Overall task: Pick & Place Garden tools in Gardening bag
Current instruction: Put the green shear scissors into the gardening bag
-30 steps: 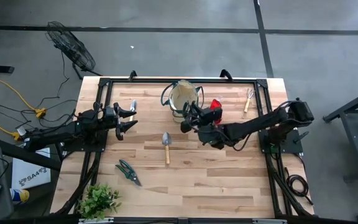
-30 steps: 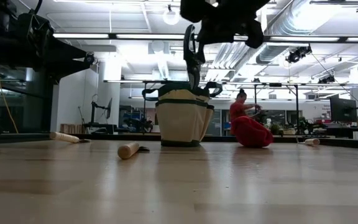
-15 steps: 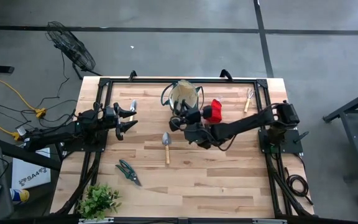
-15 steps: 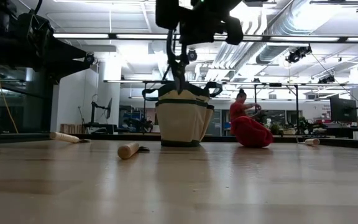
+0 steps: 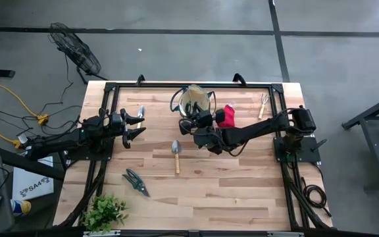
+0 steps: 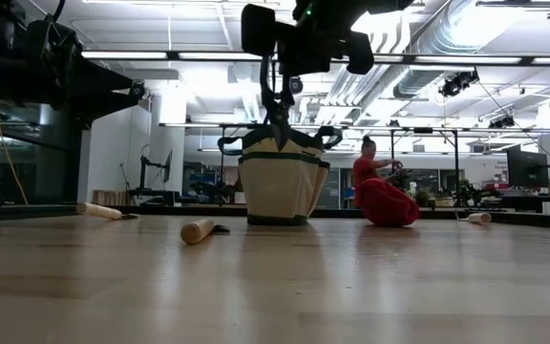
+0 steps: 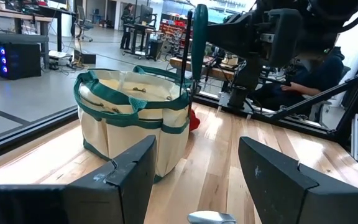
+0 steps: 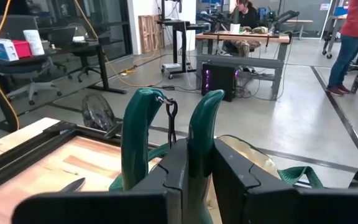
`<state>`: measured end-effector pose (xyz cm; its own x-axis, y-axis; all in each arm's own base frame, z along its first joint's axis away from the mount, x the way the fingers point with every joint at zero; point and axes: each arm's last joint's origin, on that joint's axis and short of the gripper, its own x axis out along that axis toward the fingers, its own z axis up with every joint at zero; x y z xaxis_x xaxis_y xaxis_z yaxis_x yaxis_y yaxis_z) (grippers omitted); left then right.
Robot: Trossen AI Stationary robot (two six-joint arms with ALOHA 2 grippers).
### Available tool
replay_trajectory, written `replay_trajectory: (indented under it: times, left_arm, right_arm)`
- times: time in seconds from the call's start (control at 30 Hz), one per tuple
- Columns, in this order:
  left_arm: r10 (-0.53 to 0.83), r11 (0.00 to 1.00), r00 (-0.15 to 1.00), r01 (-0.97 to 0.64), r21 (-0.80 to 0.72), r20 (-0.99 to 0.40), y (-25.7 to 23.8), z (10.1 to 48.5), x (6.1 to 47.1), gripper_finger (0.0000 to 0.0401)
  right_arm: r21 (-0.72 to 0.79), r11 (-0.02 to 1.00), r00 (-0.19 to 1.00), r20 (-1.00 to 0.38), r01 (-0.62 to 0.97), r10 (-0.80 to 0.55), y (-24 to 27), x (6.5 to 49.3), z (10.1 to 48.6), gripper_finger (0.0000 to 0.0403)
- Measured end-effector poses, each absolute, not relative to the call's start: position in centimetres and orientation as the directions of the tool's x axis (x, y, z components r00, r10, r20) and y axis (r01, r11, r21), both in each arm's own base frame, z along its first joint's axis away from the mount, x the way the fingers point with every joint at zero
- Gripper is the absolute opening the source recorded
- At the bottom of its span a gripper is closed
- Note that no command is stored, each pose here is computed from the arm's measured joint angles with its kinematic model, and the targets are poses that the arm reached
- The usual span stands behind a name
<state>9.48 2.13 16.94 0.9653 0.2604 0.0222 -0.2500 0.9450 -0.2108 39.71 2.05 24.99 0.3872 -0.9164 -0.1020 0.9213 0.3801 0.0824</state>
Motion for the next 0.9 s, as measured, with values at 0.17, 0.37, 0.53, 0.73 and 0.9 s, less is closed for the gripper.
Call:
replay_trajectory:
  times: [0.17, 0.37, 0.53, 0.73, 0.9]
  left_arm:
    - [0.261, 0.945, 0.965, -0.250, -0.211, 0.022, 2.1, 16.9, 9.5, 0.0223]
    - [0.260, 0.945, 0.965, -0.250, -0.211, 0.022, 2.1, 16.9, 9.5, 0.0223]
    - [0.260, 0.945, 0.965, -0.250, -0.211, 0.022, 2.1, 16.9, 9.5, 0.0223]
    - [0.260, 0.945, 0.965, -0.250, -0.211, 0.022, 2.1, 16.9, 9.5, 0.0223]
    - [0.260, 0.945, 0.965, -0.250, -0.211, 0.022, 2.1, 16.9, 9.5, 0.0223]
  right_arm:
    - [0.078, 0.366, 0.372, -0.104, 0.927, -0.922, 1.4, 39.9, 24.7, 0.0038]
    - [0.101, 0.376, 0.387, -0.122, 0.921, -0.914, 0.9, 40.3, 23.8, 0.0038]
    - [0.102, 0.365, 0.375, -0.117, 0.926, -0.919, 0.8, 40.3, 23.9, 0.0038]
    - [0.105, 0.371, 0.381, -0.098, 0.923, -0.920, 0.8, 40.4, 24.3, 0.0038]
    - [0.096, 0.370, 0.378, -0.086, 0.924, -0.922, 0.7, 40.5, 24.6, 0.0038]
